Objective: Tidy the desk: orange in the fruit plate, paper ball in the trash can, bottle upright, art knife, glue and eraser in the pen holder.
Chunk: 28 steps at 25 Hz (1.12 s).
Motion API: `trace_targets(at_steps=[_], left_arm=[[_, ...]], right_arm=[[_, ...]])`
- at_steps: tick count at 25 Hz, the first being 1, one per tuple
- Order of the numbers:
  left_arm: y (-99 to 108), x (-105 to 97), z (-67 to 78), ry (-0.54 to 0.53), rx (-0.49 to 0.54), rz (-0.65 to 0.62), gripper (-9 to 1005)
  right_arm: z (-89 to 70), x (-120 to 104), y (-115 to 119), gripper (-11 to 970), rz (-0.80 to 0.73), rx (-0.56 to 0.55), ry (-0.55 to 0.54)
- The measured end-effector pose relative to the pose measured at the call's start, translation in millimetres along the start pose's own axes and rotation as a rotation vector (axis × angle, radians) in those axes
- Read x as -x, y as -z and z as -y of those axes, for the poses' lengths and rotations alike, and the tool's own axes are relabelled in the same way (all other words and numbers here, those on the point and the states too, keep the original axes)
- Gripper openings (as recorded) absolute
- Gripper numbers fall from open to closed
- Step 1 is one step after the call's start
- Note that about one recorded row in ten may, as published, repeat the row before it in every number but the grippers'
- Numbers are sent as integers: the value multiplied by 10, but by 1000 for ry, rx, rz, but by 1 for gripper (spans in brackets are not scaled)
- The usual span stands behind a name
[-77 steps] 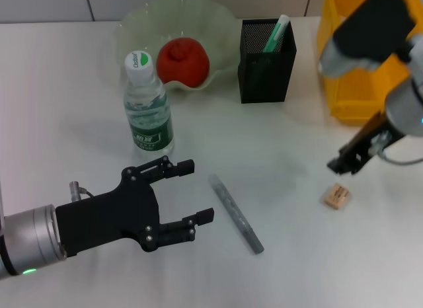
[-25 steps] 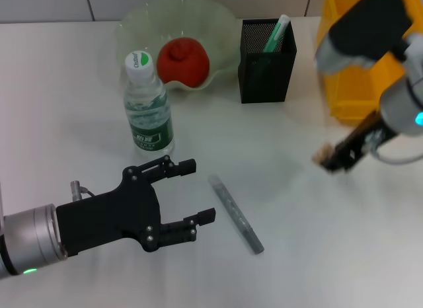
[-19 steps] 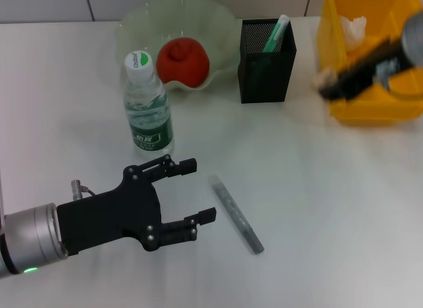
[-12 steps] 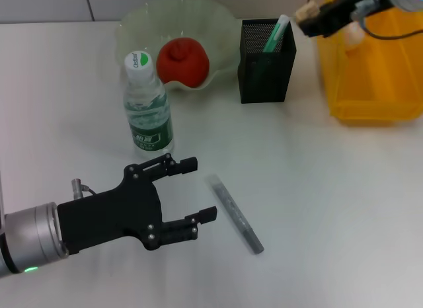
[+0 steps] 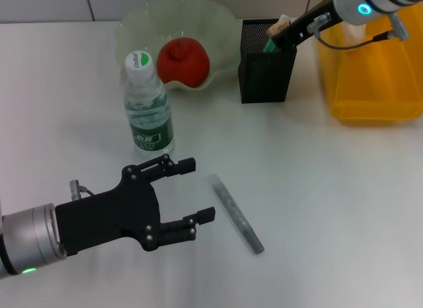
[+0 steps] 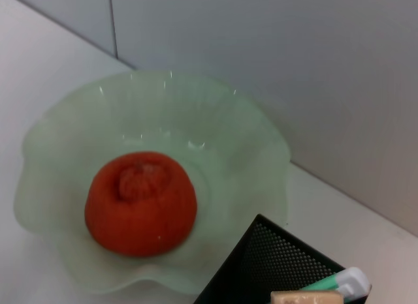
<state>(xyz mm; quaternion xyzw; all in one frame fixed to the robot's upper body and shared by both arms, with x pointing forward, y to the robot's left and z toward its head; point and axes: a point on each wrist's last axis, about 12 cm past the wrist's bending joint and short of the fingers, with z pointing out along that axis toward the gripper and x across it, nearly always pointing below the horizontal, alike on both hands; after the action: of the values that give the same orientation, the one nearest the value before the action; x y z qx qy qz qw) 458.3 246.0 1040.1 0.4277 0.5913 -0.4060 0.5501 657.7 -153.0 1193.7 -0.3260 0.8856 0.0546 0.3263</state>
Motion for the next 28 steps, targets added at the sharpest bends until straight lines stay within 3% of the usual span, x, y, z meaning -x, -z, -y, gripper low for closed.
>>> trace_targets(at_steps=[5, 9, 12, 14, 16, 18, 19, 22, 28], left_arm=[[11, 1, 0, 0, 2, 0, 785], [62, 13, -3, -3, 9, 4, 785], [113, 17, 1, -6, 19, 6, 785], [180, 10, 17, -6, 30, 2, 785], [246, 0, 37, -4, 43, -3, 785], [246, 0, 37, -4, 43, -3, 785], [383, -31, 76, 5, 83, -13, 785], [528, -70, 127, 22, 127, -23, 785], [589, -87, 143, 29, 148, -30, 785]], right_arm=[[-14, 5, 10, 433, -6, 6, 6], [-25, 23, 160, 443, -11, 23, -7], [-70, 10, 310, 573, -42, 49, -13], [-220, -54, 494, 659, -98, 129, -16], [-272, -71, 534, 689, -108, 155, -15], [-436, -129, 589, 720, -149, 221, -11], [-533, -158, 588, 735, -172, 247, 2], [-753, -227, 470, 750, -224, 267, 46], [-1039, -288, 174, 750, -274, 262, 102]])
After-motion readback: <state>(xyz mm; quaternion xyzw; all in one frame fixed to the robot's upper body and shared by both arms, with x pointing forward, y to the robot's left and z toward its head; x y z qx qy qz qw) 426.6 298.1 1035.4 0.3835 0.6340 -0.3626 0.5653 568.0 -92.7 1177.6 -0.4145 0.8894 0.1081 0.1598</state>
